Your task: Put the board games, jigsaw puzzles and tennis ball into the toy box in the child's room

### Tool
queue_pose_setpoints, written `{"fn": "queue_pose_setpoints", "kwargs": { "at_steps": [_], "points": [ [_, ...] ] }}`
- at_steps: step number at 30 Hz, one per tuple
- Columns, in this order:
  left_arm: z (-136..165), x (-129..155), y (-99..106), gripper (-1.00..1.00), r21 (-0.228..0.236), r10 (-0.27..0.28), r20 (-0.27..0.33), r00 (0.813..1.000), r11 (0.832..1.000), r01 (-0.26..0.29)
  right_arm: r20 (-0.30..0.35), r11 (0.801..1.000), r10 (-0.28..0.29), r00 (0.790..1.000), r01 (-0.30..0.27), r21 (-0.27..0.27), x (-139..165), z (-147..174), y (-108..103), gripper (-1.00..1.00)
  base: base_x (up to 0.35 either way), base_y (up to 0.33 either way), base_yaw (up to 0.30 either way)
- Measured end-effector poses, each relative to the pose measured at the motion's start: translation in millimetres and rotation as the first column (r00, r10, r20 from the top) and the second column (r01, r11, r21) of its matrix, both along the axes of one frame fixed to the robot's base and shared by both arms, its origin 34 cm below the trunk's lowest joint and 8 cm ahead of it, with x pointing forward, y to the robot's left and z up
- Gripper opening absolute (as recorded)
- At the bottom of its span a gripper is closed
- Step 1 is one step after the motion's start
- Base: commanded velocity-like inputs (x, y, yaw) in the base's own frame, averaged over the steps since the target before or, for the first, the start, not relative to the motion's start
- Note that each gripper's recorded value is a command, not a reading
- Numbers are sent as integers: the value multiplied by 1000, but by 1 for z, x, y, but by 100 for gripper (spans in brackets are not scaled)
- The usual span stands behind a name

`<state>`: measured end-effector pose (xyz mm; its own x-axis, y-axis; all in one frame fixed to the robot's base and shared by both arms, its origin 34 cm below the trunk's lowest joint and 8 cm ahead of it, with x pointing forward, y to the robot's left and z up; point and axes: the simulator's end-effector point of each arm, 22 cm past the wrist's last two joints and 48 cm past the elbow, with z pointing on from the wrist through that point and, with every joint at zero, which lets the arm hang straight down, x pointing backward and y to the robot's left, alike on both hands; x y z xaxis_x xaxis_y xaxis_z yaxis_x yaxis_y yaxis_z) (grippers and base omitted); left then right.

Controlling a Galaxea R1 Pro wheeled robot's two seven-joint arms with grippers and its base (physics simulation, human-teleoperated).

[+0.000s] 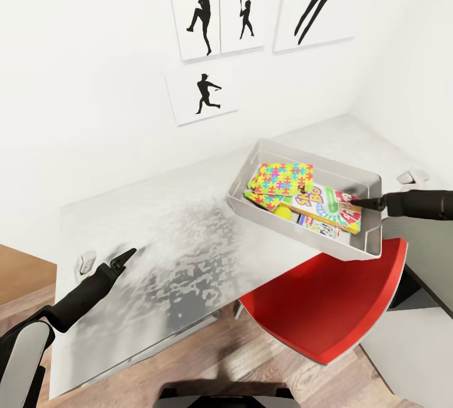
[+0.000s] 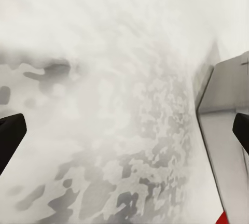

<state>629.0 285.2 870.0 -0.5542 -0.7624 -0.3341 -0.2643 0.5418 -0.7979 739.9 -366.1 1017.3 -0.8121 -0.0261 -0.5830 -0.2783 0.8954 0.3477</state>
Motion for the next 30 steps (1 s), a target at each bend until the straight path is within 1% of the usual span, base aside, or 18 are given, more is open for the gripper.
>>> {"fn": "queue_pose_setpoints", "kwargs": {
  "at_steps": [4, 9, 20, 24, 26, 29, 30],
  "points": [
    [1, 0, 0, 100, -2, -1, 2, 1000, 1000, 1, 6, 1000, 5, 1000, -6, 16, -3, -1, 1, 100, 0, 0, 0],
    [1, 0, 0, 100, -2, -2, 3, 1000, 1000, 2, 13, 1000, 7, 1000, -7, 25, -4, -1, 2, 100, 0, 0, 0],
    [1, 0, -1, 100, -5, -4, 5, 1000, 1000, 4, 18, 999, 11, 1000, -12, 30, -4, 2, 3, 100, 0, 0, 0],
    [4, 0, -5, 100, -16, -13, 18, 1000, 1000, 13, 17, 999, 15, 1000, -15, 31, -5, 2, 4, 100, 0, 0, 0],
    [8, 2, -10, 100, -31, -27, 36, 999, 999, 29, 12, 999, 16, 1000, -17, 33, -7, 1, 5, 100, 0, 0, 0],
    [11, 2, -14, 100, -41, -38, 49, 998, 998, 40, 8, 999, 17, 1000, -17, 34, -9, 0, 5, 100, 0, 0, 0],
    [14, 3, -19, 100, -51, -50, 62, 997, 997, 53, 1, 999, 17, 1000, -17, 34, -11, -3, 5, 100, 0, 0, 0]
  ]
}}
